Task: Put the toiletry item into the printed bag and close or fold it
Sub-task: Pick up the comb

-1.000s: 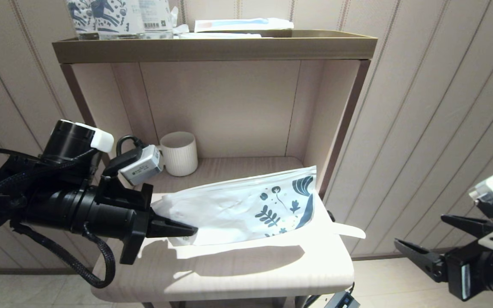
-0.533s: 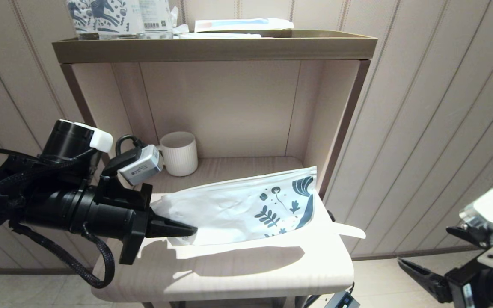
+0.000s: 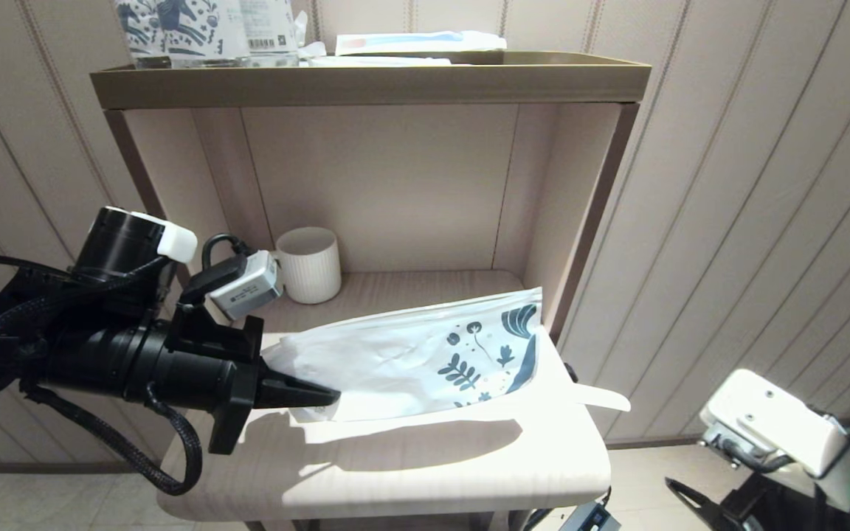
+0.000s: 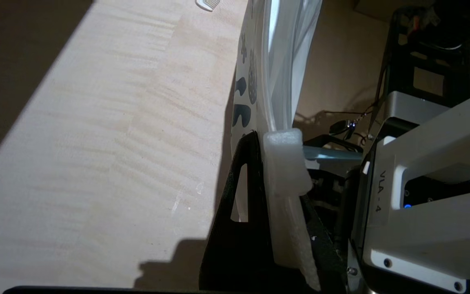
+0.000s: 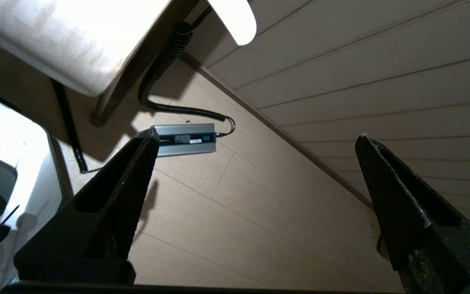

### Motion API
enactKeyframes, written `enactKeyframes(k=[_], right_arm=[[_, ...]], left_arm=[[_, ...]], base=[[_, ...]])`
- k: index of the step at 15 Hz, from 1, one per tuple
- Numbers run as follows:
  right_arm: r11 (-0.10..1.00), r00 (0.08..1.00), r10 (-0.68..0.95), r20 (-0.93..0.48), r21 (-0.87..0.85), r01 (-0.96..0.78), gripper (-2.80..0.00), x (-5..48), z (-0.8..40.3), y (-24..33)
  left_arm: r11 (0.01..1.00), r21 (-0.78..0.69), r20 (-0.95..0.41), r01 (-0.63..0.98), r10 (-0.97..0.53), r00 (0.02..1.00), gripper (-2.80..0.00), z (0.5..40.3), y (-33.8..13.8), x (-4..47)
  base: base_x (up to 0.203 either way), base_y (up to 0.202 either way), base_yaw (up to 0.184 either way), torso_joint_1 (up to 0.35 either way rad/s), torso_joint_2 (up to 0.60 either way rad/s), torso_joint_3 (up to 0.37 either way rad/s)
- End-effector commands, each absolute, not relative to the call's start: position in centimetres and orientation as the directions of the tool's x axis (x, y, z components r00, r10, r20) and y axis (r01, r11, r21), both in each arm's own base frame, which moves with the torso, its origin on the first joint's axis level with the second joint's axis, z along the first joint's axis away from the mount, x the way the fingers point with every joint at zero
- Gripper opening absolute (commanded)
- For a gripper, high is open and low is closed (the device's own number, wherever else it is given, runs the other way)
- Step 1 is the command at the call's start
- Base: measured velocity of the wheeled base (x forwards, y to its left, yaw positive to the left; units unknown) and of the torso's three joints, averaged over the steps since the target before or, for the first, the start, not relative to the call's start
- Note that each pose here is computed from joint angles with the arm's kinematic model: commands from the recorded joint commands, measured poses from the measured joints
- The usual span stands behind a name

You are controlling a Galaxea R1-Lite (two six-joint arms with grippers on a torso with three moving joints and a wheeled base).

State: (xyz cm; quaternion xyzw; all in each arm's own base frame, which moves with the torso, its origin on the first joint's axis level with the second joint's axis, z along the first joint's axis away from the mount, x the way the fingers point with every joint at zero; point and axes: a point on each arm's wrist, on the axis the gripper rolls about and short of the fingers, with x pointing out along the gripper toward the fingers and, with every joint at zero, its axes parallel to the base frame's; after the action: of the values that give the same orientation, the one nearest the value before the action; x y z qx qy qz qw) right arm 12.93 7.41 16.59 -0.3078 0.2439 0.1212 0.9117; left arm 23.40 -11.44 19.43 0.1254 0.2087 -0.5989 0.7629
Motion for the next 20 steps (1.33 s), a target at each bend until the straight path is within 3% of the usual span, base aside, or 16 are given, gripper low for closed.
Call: enactKeyframes(k=[1, 6, 13, 20], right_arm=[[0.753, 0.828, 0.038, -0.560, -0.529, -0.392, 0.00, 14.5, 15.2, 8.6], [0.760, 0.877, 0.004, -0.481, -0.568, -0.316, 0.00, 17.5, 14.3, 10.5], [0.730, 0.880, -0.001, -0.475, -0.601, -0.324, 0.00, 17.0, 14.5, 10.5], [0.597, 0.835, -0.030, -0.550, -0.680, -0.426, 0.00, 14.7, 15.2, 8.9]], left_arm=[[0.247, -0.057, -0.466, 0.967, -0.863, 0.193, -2.80, 19.2, -11.6, 23.8], [0.261, -0.046, -0.473, 0.964, -0.856, 0.209, -2.80, 18.9, -11.7, 24.1], [0.262, -0.050, -0.477, 0.964, -0.854, 0.207, -2.80, 18.7, -11.7, 24.0], [0.256, -0.044, -0.479, 0.966, -0.854, 0.205, -2.80, 18.6, -11.7, 24.0]], base=[[0.000, 0.000, 0.000, 0.000, 0.00, 0.000], [0.000, 0.000, 0.000, 0.000, 0.00, 0.000], [0.000, 0.000, 0.000, 0.000, 0.00, 0.000], [0.000, 0.000, 0.000, 0.000, 0.00, 0.000]])
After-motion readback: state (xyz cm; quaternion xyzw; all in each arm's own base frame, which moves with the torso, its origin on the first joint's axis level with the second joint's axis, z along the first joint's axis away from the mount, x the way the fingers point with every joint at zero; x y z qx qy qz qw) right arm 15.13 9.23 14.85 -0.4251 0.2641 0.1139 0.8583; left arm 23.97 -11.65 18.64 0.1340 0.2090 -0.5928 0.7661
